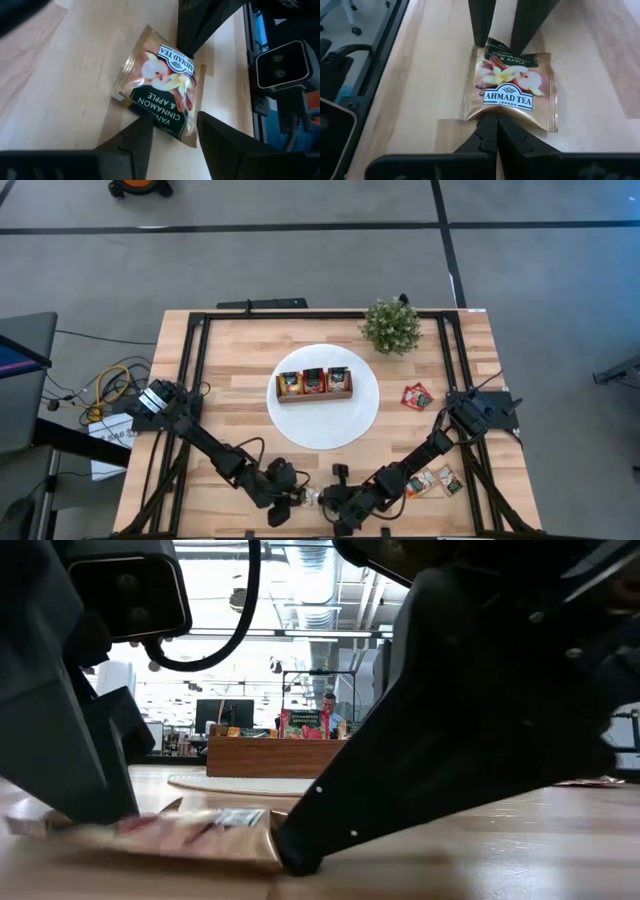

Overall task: Pick & Place Tea
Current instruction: Put the brown tea bag into the right section of the wooden organizer

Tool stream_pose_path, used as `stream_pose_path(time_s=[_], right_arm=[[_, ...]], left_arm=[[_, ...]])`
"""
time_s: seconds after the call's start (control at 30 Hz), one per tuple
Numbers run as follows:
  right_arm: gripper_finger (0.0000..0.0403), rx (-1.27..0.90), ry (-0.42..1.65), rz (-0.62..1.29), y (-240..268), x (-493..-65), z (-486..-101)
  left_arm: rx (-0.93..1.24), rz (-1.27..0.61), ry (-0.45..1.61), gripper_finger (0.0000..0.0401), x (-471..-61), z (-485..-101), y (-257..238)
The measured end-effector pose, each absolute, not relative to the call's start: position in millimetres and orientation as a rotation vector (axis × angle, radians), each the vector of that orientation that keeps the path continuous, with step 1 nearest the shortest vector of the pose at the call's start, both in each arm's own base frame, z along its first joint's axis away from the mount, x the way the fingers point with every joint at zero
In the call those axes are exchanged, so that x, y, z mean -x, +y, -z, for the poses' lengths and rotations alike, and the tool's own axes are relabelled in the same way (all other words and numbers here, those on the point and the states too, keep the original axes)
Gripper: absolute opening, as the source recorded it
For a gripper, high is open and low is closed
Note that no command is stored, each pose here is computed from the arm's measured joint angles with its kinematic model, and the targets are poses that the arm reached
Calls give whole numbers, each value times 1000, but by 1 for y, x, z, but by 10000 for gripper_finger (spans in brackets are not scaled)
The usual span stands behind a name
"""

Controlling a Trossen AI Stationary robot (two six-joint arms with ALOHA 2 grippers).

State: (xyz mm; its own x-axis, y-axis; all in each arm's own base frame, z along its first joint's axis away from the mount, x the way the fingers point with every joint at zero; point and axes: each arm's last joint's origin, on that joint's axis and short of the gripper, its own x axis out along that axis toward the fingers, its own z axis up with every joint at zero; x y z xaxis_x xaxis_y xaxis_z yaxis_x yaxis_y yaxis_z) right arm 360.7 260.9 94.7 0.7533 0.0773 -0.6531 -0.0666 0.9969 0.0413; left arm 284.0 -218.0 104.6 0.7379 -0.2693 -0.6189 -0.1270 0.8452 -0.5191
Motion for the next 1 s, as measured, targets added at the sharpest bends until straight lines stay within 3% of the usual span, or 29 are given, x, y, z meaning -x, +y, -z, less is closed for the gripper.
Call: stream_pose_path(time_s=[0.6,0.77,0.87,1.0], right_arm=[[1,-5,742,-81,260,-359,-94],[2,-29,728,-74,258,-359,-108],[18,-102,683,-69,250,-367,-121],[78,-240,709,-117,226,-387,-122]], left_arm=[[468,49,593,29,-290,-112,-217],[359,65,613,3,-283,-135,-215],[288,121,650,2,-274,-147,-222],[267,192,672,2,-264,-145,-236]])
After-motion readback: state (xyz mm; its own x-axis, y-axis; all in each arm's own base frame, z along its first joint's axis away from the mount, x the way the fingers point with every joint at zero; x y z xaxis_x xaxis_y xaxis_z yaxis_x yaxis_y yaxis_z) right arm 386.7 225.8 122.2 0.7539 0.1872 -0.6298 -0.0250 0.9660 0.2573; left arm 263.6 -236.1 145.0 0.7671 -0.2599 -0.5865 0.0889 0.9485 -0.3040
